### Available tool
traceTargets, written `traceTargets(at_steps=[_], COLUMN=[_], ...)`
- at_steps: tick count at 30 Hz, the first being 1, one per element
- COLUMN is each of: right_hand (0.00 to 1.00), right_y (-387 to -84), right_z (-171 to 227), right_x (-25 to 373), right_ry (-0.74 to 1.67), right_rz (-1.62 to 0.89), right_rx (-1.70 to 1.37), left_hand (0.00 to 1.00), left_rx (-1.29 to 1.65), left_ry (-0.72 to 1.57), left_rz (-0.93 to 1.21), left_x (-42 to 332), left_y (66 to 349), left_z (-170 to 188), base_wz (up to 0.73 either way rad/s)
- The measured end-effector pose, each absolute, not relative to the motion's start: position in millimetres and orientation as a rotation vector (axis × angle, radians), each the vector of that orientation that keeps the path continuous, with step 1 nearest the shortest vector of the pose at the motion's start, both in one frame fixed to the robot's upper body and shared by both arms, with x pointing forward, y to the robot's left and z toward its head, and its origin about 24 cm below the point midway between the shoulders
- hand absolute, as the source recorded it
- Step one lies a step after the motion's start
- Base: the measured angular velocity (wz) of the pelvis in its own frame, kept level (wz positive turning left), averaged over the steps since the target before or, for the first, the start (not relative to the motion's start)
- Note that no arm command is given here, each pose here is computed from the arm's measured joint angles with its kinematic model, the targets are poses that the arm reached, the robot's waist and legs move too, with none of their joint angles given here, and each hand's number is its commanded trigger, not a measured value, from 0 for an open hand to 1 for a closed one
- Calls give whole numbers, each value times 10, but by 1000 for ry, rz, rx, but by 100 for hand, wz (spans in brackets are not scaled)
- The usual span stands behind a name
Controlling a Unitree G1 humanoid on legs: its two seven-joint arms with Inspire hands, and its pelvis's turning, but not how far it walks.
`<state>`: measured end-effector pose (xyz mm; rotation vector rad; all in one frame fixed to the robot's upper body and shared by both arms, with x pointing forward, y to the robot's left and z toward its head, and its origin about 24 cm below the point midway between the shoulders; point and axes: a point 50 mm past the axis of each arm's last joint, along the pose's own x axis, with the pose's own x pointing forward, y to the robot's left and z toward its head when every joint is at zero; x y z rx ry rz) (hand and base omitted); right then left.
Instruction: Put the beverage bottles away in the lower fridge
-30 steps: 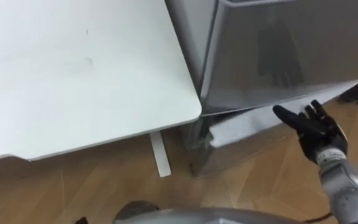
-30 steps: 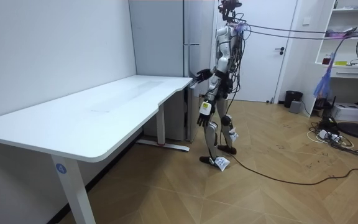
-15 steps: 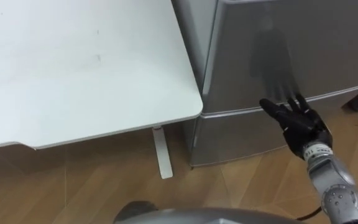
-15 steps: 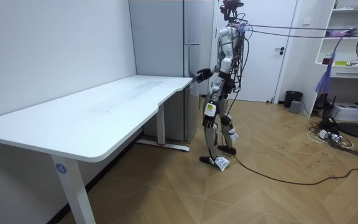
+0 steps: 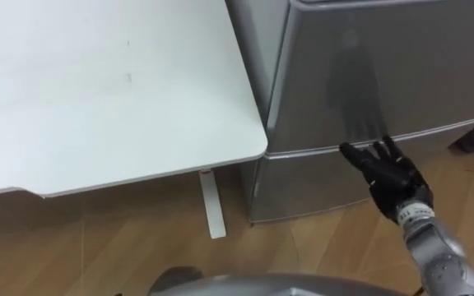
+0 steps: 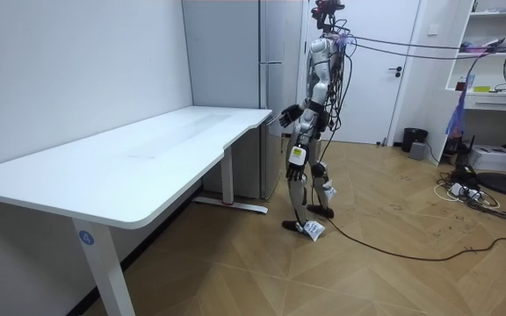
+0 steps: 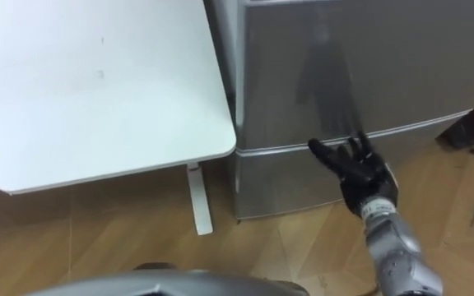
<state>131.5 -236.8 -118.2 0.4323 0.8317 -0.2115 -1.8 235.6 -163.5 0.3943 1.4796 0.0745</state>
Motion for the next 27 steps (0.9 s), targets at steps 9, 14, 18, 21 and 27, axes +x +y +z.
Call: traceTargets(at_steps=[9, 14, 18, 21, 27], right_hand=[0, 0, 0, 0, 0], right_y=[-2441, -2434, -2434, -2441, -2457], right_z=[-1615, -1656, -1662, -1669, -1671], right_x=[453, 288, 322, 280, 242], right_ry=[1289, 1360, 1373, 1394, 1411], right_rz=[-205, -230, -225, -240, -283], right_rx=[246, 252, 233, 226, 248], left_hand=[0, 0, 0, 0, 0], left_rx=[395, 386, 373, 367, 356], left_ry=[1478, 1502, 1504, 1509, 1514], left_rz=[74, 65, 49, 59, 76], left_x=[-1, -23, 28, 16, 9], left_y=[2365, 2368, 2358, 2367, 2382], left_z=[-1641, -1655, -1670, -1669, -1665], base_wz=[18, 0, 0, 0, 3])
